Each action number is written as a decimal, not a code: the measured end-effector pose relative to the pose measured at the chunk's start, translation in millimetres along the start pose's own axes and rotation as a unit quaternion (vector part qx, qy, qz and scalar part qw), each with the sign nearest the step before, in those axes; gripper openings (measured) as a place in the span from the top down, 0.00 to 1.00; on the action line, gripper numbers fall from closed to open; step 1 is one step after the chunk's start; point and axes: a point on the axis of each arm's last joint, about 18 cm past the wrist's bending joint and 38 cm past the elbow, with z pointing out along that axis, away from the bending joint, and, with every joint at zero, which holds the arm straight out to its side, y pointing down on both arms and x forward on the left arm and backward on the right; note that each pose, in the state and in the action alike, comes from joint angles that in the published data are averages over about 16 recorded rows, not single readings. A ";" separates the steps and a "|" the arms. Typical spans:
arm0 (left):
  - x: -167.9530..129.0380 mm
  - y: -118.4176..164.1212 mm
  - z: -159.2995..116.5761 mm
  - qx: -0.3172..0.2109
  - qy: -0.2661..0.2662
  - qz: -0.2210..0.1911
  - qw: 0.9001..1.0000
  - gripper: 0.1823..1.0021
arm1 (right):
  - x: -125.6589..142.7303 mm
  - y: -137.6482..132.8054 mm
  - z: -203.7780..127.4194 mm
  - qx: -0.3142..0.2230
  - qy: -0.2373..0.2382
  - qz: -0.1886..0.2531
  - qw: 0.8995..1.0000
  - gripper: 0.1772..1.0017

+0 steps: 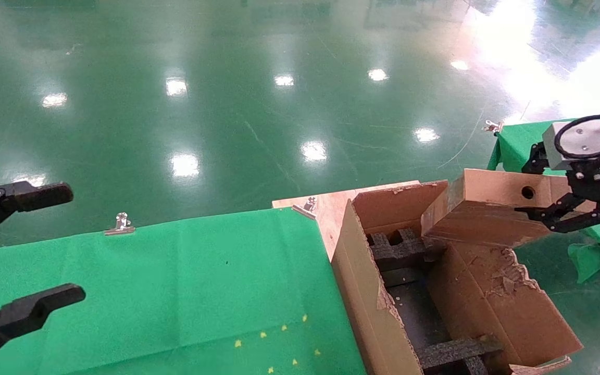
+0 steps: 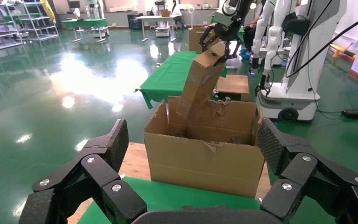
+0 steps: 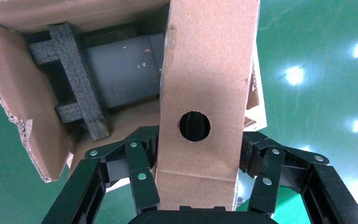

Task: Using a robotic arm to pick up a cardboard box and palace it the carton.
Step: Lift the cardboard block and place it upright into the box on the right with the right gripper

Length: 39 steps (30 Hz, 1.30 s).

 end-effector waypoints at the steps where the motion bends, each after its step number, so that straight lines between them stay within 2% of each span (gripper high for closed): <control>1: 0.0 0.0 0.0 0.000 0.000 0.000 1.000 0.00 | -0.8 1.7 -0.2 -0.001 0.000 0.003 1.000 0.85; 7: 0.0 0.0 0.0 0.000 0.000 0.000 1.000 0.00 | -2.3 6.6 2.1 0.003 0.003 0.037 0.999 0.85; 13: 0.0 0.0 -0.1 0.000 0.000 0.000 1.000 0.00 | -0.4 10.0 10.8 0.009 0.004 0.118 0.993 0.85; 17: 0.0 0.0 -0.1 0.000 0.000 0.000 1.000 0.00 | -1.4 17.5 18.3 0.015 0.006 0.204 0.979 0.86; 23: -0.1 0.1 -0.1 0.000 0.000 0.000 1.000 0.00 | -4.6 32.8 28.1 0.021 0.011 0.331 0.943 0.86; 26: -0.1 0.1 -0.1 0.000 0.000 0.000 1.000 0.00 | -6.6 40.4 31.1 0.023 0.015 0.376 0.926 0.86; 29: -0.1 0.1 -0.1 0.000 0.000 0.000 1.000 0.00 | -8.4 46.4 33.0 0.025 0.019 0.406 0.913 0.86; 32: -0.1 0.1 -0.2 0.000 0.000 0.000 1.000 0.00 | -9.4 50.1 34.1 0.025 0.021 0.422 0.906 0.86; 39: -0.1 0.1 -0.2 0.000 0.000 0.000 1.000 0.00 | -10.5 53.6 36.5 0.022 0.022 0.434 0.900 0.86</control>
